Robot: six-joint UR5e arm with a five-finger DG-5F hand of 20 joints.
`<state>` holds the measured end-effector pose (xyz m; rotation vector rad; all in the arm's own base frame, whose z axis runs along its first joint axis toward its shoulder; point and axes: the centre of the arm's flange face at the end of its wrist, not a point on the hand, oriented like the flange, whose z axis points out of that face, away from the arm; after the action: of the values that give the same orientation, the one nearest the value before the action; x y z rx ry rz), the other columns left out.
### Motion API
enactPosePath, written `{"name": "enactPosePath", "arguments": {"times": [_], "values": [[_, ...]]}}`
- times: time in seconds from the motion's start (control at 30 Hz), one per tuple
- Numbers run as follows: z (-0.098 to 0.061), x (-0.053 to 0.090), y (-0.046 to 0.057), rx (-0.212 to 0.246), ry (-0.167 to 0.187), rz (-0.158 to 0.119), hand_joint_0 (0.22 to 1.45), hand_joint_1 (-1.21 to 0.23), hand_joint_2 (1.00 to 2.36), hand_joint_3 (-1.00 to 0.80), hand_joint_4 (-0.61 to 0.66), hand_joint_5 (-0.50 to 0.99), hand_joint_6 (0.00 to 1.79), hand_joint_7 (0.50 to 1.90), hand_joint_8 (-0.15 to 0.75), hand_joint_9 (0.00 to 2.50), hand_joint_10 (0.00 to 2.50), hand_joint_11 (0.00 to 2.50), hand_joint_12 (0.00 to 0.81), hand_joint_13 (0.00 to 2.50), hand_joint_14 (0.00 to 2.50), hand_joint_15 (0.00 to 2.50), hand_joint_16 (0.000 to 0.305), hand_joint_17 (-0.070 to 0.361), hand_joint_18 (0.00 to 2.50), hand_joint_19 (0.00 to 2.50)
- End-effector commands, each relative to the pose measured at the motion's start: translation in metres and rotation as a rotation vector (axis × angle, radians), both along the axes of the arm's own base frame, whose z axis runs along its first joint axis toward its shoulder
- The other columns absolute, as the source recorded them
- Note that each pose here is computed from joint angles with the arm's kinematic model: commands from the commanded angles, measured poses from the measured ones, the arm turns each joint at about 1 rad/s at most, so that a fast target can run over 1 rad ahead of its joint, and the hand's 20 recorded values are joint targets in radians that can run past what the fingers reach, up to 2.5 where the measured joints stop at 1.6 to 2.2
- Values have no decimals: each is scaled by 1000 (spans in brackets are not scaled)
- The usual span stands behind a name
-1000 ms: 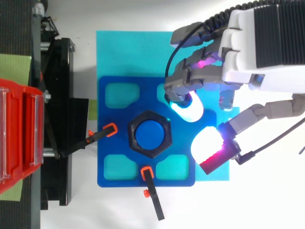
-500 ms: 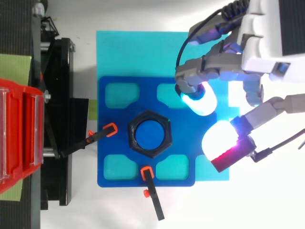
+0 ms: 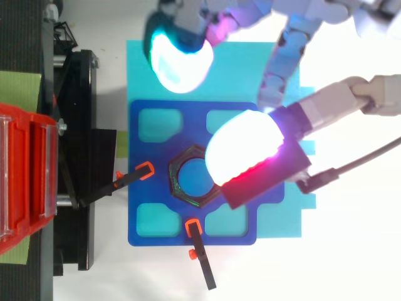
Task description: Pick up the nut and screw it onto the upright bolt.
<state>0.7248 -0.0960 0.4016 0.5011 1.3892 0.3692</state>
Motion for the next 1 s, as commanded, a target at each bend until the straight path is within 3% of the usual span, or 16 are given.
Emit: {"name": "enactPosePath", "arguments": {"times": [0.0, 0.03, 0.07, 0.13, 0.17, 0.2, 0.3, 0.47, 0.63, 0.97], "values": [[-7, 16, 8, 7, -96, -16, 472, -429, 1000, -500, 214, -47, 504, 920, 241, 1452, 9, 241, 250, 797, 0, 0, 21, 47, 447, 0], [-7, 19, 12, 8, -111, -11, 471, -429, 1000, -500, 218, -50, 504, 918, 246, 1447, 8, 231, 252, 777, 0, 0, 21, 47, 443, 0], [-23, 25, 17, 6, -105, -3, 470, -425, 1000, -500, 215, -56, 504, 907, 247, 1417, 7, 220, 254, 764, 0, 0, 22, 49, 432, 0], [-24, 26, 21, 3, -109, 6, 469, -426, 1000, -500, 222, -63, 504, 895, 252, 1396, 7, 211, 258, 751, 0, 0, 23, 51, 423, 0], [-28, 28, 24, -4, -102, 11, 469, -425, 1000, -500, 216, -65, 504, 894, 251, 1373, 7, 215, 258, 746, 0, 0, 23, 52, 414, 0], [-32, 27, 35, -21, -89, 30, 469, -425, 1000, -500, 220, -66, 504, 891, 247, 1368, 8, 213, 260, 741, 0, 0, 23, 52, 403, 0], [-44, 24, 46, -38, -56, 55, 467, -422, 1000, -500, 220, -71, 504, 883, 251, 1338, 8, 206, 272, 711, 0, 0, 25, 56, 383, 0], [-74, 15, 55, -33, -24, 79, 465, -418, 1000, -500, 218, -78, 503, 883, 251, 1283, 7, 200, 285, 684, 0, 0, 27, 61, 351, 0], [-79, 17, 56, -27, -80, 79, 464, -422, 1000, -500, 212, -98, 503, 864, 254, 1199, 8, 186, 293, 637, 0, 0, 29, 65, 314, 0], [-88, 17, 58, -28, -78, 97, 445, -585, 1000, -500, 175, -169, 502, 786, 260, 902, 3, 115, 322, 481, 0, 0, 33, 75, 160, 0]]}}
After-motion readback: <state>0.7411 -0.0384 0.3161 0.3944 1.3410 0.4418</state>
